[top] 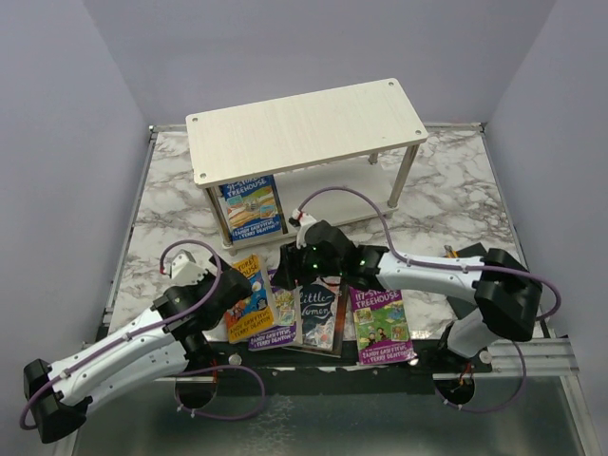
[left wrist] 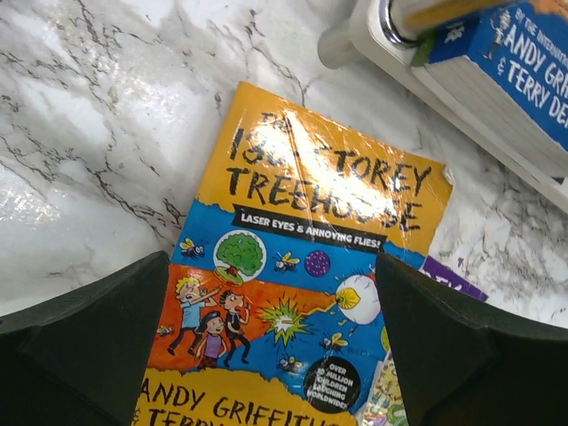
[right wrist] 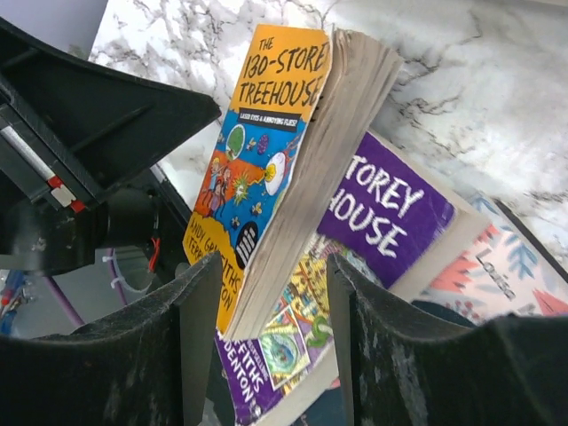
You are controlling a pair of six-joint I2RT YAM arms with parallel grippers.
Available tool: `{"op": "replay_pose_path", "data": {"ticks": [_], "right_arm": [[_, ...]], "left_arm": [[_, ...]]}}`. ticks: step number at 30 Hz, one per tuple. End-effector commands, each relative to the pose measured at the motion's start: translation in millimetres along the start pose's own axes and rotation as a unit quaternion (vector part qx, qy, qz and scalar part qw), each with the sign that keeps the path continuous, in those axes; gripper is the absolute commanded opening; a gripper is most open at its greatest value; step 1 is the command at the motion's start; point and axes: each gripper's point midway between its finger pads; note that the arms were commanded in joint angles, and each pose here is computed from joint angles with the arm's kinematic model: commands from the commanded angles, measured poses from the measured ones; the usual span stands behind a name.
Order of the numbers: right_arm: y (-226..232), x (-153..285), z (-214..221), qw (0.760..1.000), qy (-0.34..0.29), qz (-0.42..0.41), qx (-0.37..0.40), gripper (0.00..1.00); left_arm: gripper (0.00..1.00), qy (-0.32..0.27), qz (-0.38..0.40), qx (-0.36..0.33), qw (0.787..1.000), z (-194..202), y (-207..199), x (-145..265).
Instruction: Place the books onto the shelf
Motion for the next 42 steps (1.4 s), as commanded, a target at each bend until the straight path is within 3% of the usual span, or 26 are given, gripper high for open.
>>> {"op": "replay_pose_path", "data": {"ticks": [1,19,25,33,39,42], "right_arm": [[15.2,-21.4,7.1,1.000,0.017,-0.013,-0.001,0.55],[-18.8,-65.6,36.3,0.996,0.052,0.074,-0.002,0.57],[-27.9,-67.3,39.3,0.994,0.054,0.094,0.000,0.51],[-33.0,-67.0,46.4,0.993,0.061,0.101,-0.002,0.33],[-32.2,-63.7,46.9,0.993,0.057,0.099,-0.012,0.01],[-33.3,-58.9,44.2,0.994,0.046,0.101,-0.017,0.01]], "left_arm": [[0.99,-0.028,-0.024,0.037,0.999,-1.3,15.0,-11.0],[0.99,-0.018,-0.024,0.023,0.999,17.9,12.6,-29.6],[0.99,0.004,-0.015,0.014,1.000,34.1,11.8,-37.0],[0.99,0.026,0.008,0.006,1.000,49.8,6.4,-43.4],[0.99,0.032,0.031,-0.010,0.999,51.4,-4.8,-42.5],[0.99,0.036,0.057,-0.020,0.998,51.9,-15.2,-39.9]]}}
Point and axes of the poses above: each gripper's point midway between its finger pads, its own x axis back along the fingers, its own y axis along the line the jaws close on, z = x × y, and after that the axes turned 15 degrees about -x, right-handed
